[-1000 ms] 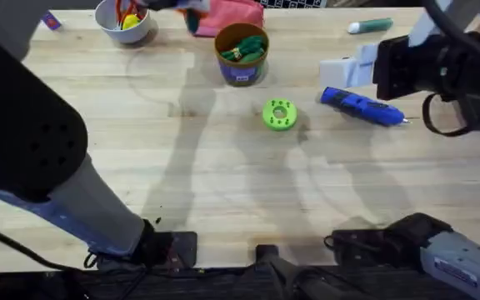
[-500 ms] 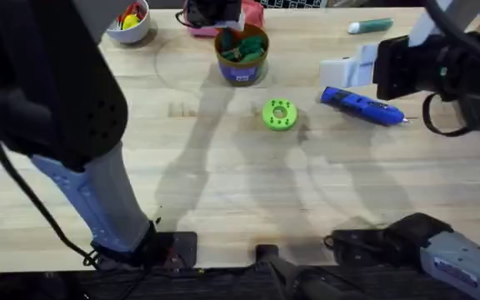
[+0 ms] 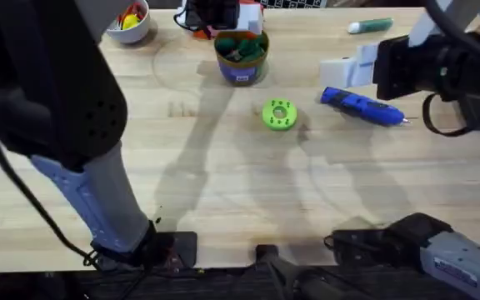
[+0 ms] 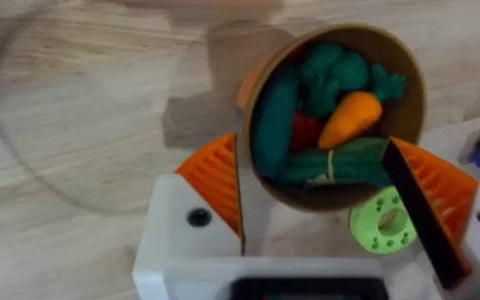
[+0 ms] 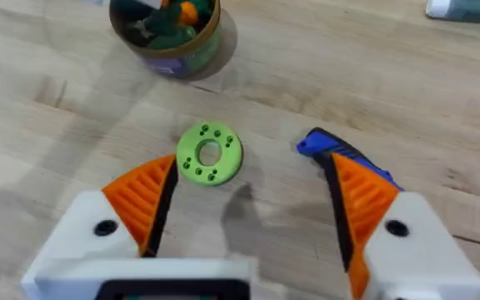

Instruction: Pick up the gripper from the table and insert it into the empty holder that is missing its gripper. Then pick up a screw, insert it into the mounting hole, and use the screwdriver to tighten it. Finally, clean up the table by picking up the vegetable and placing it into the bucket.

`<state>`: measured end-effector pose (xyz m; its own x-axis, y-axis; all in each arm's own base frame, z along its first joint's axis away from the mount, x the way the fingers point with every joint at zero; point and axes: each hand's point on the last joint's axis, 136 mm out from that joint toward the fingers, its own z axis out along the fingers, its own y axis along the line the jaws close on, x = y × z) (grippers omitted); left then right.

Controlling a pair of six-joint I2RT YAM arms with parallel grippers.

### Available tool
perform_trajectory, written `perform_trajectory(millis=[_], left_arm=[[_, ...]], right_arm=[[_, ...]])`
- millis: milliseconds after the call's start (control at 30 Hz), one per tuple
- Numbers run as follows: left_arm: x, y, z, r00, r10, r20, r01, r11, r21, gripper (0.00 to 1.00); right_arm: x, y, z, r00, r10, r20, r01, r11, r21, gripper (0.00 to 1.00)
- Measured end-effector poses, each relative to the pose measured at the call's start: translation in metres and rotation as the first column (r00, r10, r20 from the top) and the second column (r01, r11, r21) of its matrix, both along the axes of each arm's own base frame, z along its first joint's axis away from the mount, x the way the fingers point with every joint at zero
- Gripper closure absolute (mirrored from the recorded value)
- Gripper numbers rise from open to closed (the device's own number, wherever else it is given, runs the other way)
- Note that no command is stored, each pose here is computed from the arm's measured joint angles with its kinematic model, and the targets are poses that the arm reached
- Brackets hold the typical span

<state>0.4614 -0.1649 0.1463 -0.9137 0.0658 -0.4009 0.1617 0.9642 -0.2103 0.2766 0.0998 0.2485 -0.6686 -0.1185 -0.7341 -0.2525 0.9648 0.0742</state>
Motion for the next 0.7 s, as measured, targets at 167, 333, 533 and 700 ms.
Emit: perform_trajectory(millis=[167, 333, 533, 700], left_arm=[[-0.02, 0.006, 0.038, 1.0, 0.0, 0.027, 0.0, 1.0, -0.008, 0.015], [-0.057, 0.018, 0.09, 0.998, 0.002, 0.064, -0.002, 1.0, -0.014, 0.015], [-0.101, 0.038, 0.119, 0.996, 0.019, 0.083, -0.02, 1.0, 0.014, 0.015], [-0.152, 0.061, 0.099, 0.998, 0.035, 0.049, -0.037, 0.997, 0.061, 0.015]], right_arm=[[0.0, 0.0, 0.0, 1.0, 0.0, 0.0, 0.0, 1.0, 0.0, 0.01], [0.0, 0.0, 0.0, 1.0, 0.001, -0.001, -0.001, 1.0, 0.001, 0.011], [-0.008, 0.001, 0.001, 1.0, 0.017, -0.01, -0.016, 1.0, 0.012, 0.01], [-0.035, -0.008, -0.002, 0.998, 0.021, -0.052, -0.021, 1.0, 0.002, 0.01]])
